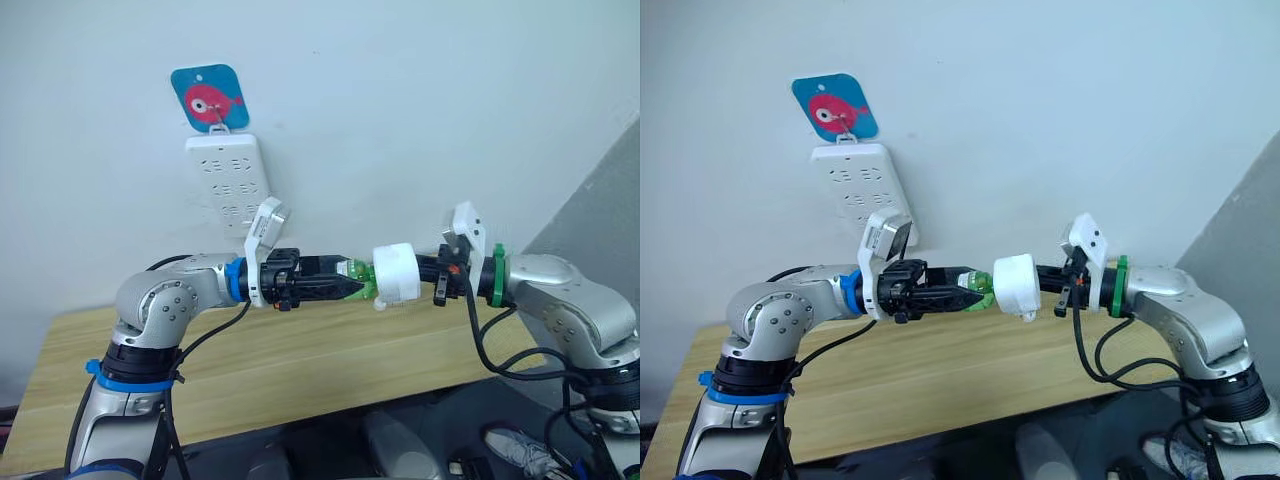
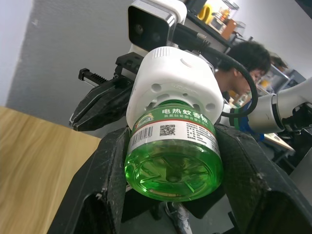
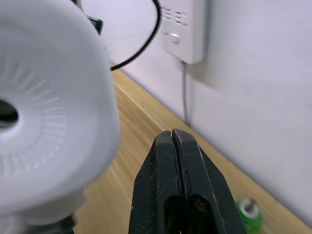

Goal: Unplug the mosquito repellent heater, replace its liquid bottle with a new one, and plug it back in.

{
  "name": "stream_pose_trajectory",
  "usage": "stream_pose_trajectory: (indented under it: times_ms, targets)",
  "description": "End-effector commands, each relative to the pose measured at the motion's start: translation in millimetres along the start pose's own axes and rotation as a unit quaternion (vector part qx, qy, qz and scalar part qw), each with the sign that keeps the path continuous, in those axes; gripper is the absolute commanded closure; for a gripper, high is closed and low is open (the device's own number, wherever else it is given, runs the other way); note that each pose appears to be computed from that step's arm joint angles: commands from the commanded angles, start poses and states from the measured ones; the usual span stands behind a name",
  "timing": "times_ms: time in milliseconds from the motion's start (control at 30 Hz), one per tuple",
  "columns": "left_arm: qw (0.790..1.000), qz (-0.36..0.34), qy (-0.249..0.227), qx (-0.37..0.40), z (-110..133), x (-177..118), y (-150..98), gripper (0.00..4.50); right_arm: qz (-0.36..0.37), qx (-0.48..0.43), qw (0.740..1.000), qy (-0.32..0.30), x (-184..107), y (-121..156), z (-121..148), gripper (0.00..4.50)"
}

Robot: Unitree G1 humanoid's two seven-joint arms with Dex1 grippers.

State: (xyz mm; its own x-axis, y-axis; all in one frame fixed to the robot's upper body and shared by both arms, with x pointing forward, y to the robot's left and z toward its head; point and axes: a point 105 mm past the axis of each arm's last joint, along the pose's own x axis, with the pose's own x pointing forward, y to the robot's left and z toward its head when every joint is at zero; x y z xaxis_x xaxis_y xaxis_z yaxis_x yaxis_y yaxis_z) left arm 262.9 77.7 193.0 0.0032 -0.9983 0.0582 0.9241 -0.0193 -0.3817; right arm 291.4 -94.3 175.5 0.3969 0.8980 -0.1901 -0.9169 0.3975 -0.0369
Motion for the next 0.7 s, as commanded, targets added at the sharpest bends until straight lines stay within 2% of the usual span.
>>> stream_pose_trajectory:
  times_ms: [33,333,567,700]
  targets:
    - [1.000,-0.012,-0.007,0.016,6.2,-0.2,-7.1,2.15,-0.019,-0.023,0.999,-0.018,-2.5,-2.8,12.9,4.50]
    - [1.000,-0.013,-0.008,0.014,6.6,-2.3,-6.8,2.15,-0.014,0.000,1.000,-0.010,0.1,4.4,6.0,4.50]
    - [1.000,-0.009,-0.003,0.014,5.6,-6.7,-6.4,2.15,-0.076,0.022,0.997,-0.004,-4.5,-15.1,-3.3,4.50]
    - [1.000,-0.004,-0.009,0.012,7.1,-7.4,-4.1,2.15,-0.054,0.053,0.997,0.003,-5.4,-8.5,-9.5,4.50]
